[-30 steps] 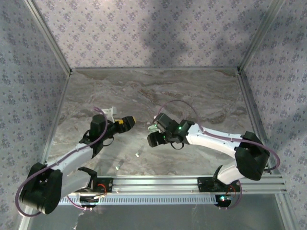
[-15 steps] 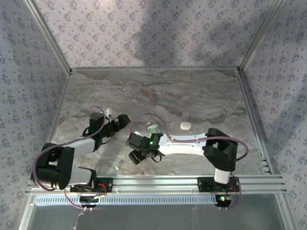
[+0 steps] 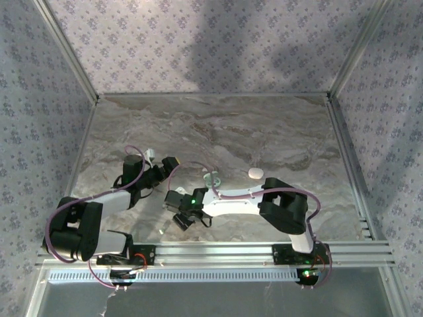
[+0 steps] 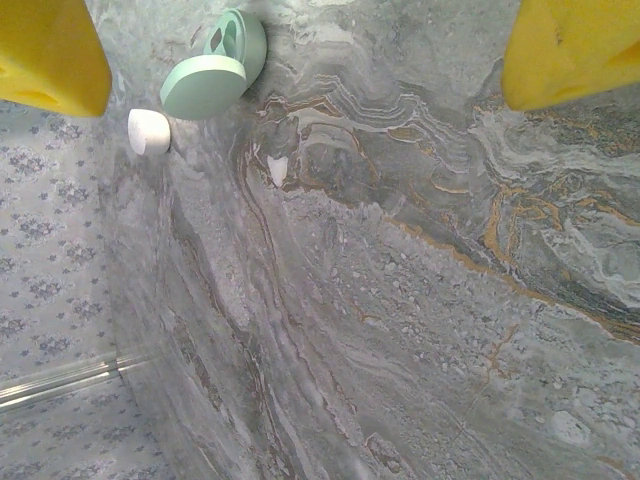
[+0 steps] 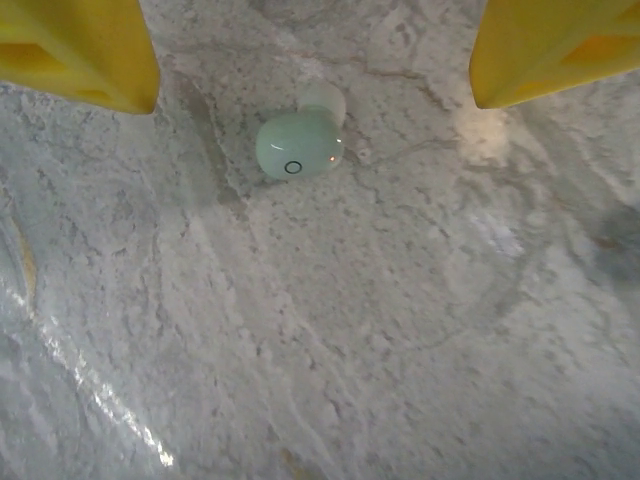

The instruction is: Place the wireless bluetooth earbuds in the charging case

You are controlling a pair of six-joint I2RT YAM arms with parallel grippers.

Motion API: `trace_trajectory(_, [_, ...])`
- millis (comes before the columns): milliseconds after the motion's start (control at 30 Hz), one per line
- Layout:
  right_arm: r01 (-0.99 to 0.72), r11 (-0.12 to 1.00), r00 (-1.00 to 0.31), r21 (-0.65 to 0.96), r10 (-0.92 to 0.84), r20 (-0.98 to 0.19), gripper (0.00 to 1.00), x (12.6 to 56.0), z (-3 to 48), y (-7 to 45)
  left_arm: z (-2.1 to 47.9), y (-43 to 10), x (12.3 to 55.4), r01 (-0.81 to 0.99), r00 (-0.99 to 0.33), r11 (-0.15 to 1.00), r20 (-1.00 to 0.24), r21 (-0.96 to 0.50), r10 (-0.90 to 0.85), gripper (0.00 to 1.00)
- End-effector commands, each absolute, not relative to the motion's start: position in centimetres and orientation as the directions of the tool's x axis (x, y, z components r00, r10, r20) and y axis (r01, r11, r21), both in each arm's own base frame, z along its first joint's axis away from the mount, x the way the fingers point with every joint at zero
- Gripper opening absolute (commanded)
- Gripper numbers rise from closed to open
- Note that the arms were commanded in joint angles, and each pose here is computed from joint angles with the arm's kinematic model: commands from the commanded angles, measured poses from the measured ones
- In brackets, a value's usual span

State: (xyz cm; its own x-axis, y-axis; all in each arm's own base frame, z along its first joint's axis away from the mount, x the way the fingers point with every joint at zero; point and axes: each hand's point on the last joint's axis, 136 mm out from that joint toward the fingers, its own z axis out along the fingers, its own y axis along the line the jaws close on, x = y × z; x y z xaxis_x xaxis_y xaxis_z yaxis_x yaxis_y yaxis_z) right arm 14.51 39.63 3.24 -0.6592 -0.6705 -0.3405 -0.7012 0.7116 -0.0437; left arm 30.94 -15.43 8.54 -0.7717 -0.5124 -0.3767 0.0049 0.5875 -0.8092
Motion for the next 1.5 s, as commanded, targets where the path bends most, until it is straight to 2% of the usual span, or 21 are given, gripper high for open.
trace_trajectory(0, [-0.676, 0.728, -0.675, -0.113, -0.673, -0.302, 0.82, 15.0, 2.7, 38.3, 9.2, -15.6, 31.1, 0.031, -0.767, 0.57, -0.385, -0.821, -0.513, 1.0])
trace_trajectory(433, [-0.609, 0.782, -0.732, -0.132, -0.618, -0.286, 0.77, 16.6, 2.3, 36.6, 9.2, -15.6, 31.1, 0.033, -0.768, 0.568, -0.385, -0.822, -0.512, 1.0])
trace_trajectory(1200, [-0.519, 0.841, -0.787, -0.154, -0.54, -0.297, 0.77, 19.2, 3.3, 33.0, 9.2, -15.7, 31.1, 0.035, -0.769, 0.566, -0.384, -0.823, -0.511, 1.0])
trace_trajectory(1467, [-0.517, 0.848, -0.79, -0.114, -0.525, -0.318, 0.77, 19.4, 4.3, 33.2, 9.5, -15.7, 31.1, 0.043, -0.767, 0.567, -0.391, -0.823, -0.509, 1.0])
